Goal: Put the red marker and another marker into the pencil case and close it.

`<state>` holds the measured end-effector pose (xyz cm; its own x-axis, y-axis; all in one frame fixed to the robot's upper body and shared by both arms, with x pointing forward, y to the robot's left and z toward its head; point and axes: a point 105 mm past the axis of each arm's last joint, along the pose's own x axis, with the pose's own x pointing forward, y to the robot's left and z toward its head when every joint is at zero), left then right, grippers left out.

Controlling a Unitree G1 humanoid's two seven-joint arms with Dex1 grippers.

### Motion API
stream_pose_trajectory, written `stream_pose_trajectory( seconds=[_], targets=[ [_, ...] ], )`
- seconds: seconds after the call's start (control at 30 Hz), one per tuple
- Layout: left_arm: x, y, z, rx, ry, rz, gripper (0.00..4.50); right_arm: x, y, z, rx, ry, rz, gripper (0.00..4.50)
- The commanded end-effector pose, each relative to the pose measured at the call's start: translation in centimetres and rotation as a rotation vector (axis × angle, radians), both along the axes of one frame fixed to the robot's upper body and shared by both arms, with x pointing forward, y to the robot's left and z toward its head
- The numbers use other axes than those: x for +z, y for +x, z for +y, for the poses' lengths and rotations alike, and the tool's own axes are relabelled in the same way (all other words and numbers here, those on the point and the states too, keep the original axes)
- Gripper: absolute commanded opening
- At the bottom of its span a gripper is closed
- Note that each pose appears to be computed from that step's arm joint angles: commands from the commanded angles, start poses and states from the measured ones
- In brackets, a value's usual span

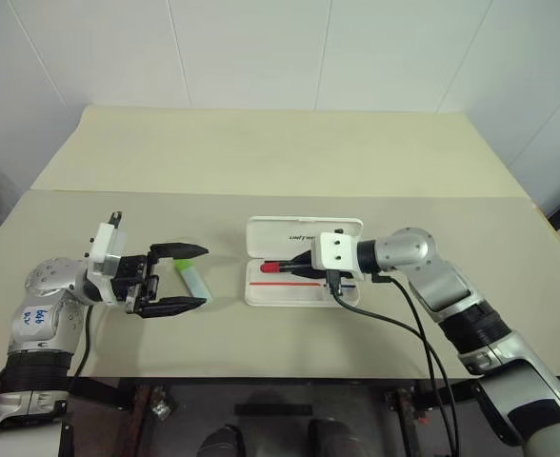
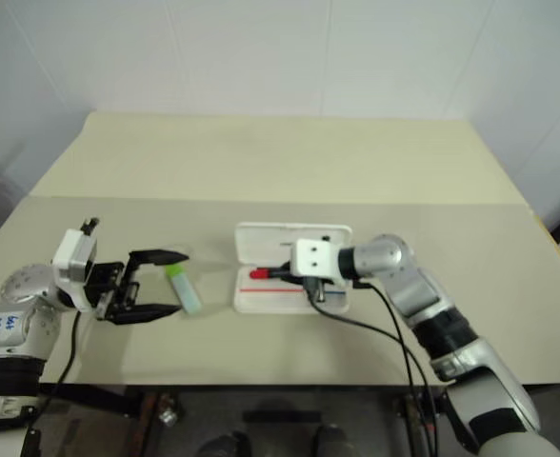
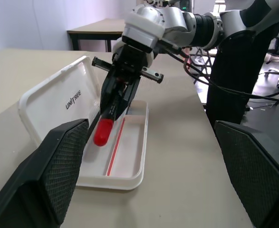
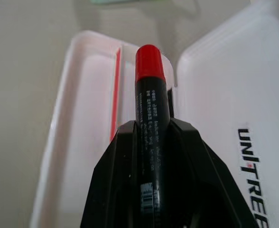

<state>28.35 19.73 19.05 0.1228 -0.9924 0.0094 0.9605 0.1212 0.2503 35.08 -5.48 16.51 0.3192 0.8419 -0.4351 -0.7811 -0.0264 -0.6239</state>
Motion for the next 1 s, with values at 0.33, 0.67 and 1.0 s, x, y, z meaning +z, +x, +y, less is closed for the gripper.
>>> stream_pose_trajectory(
  seconds=[0.33,0.67,1.0],
  targets=[
    [0.9,-0.8,0.2,-0.054,0.003,-0.042,4.5,0.8,0.9,-0.2,-0.026,0.008,-0.044,1.38],
    [0.9,-0.7,-0.1,-0.065,-0.001,-0.041,4.5,2.5,-0.5,0.1,0.011,0.071,-0.022,4.47],
    [0.8,-1.0,-0.7,-0.046,-0.01,-0.047,4.5,5.7,-5.2,-0.2,0.178,0.218,0.082,4.47]
  ],
)
